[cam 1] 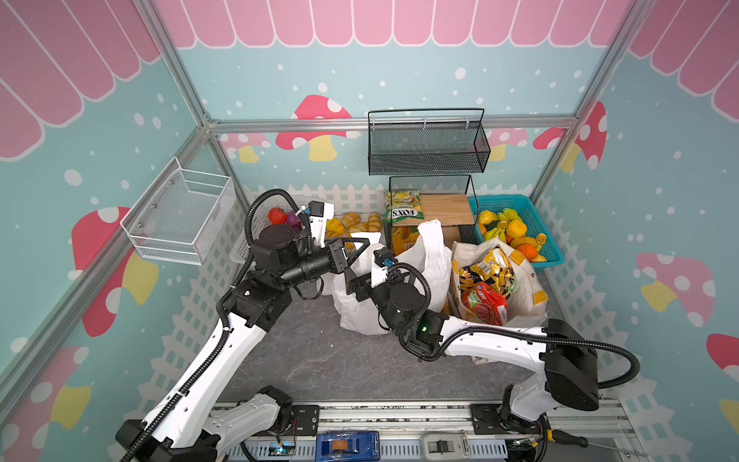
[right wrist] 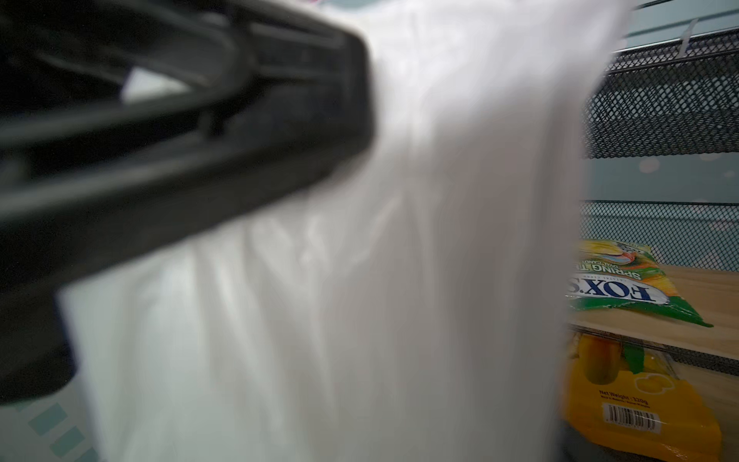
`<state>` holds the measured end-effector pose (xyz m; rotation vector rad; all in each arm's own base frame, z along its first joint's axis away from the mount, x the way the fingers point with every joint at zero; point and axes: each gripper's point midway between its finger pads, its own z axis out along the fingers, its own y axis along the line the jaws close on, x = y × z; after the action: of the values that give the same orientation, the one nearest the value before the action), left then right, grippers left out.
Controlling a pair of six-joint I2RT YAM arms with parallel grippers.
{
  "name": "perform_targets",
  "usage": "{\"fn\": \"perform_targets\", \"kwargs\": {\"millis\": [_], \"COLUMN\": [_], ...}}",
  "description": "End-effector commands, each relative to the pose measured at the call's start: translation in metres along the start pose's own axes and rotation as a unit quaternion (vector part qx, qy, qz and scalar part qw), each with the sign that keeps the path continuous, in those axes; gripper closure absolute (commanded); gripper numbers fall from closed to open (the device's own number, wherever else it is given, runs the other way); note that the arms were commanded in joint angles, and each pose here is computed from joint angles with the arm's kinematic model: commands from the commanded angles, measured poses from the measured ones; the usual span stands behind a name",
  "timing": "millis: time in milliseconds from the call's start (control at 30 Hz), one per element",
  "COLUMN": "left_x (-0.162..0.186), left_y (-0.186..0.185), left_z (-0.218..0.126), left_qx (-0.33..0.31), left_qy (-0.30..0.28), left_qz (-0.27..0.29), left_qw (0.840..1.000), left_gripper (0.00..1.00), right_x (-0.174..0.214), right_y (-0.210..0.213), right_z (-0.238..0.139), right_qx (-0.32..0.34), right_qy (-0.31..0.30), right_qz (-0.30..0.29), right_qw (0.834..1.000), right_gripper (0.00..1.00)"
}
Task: Place the mixed food into the grocery bags and tie them
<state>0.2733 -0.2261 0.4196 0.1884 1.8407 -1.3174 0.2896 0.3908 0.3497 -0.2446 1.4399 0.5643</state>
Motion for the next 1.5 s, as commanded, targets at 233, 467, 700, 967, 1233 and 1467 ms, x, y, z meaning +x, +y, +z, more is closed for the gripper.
{"fn": "perform_targets", "kwargs": {"millis": [233,467,700,967,1233,1467], "left_x": [-0.005,-0.006,-0.004,-0.004,-0.007,-0.016], "left_y": [-0.01,-0.015,-0.01,-0.006,-0.003,0.009], "left_z": [-0.007,-0.009,-0.003,0.001,0.002,0.002], "left_qx": [0.018,0.025,0.025,0.021,0.017,0.007], "left_qy": [-0.021,-0.024,-0.014,-0.014,-0.017,-0.023], "left_qz": [-0.048,-0.052,-0.055,-0.053,-0.051,-0.05], "left_qw": [0.998,0.998,0.998,0.998,0.998,0.998], "left_gripper": [1.0,1.0,1.0,1.0,1.0,1.0], "right_x": [-0.009,0.065,0.087,0.034,0.102,0.087], "right_y": [-0.021,-0.051,-0.058,-0.036,-0.053,-0.055], "right_z": [0.016,0.012,0.001,0.01,0.012,0.002], "right_qx": [0.087,0.13,0.123,0.08,0.094,0.078], "right_qy": [-0.072,0.0,0.041,0.004,0.065,0.079], "right_qz": [0.05,0.027,-0.009,-0.029,-0.031,-0.062], "right_qw": [0.992,0.991,0.991,0.996,0.993,0.992], "right_gripper": [0.17,0.38,0.31,0.17,0.36,0.23]}}
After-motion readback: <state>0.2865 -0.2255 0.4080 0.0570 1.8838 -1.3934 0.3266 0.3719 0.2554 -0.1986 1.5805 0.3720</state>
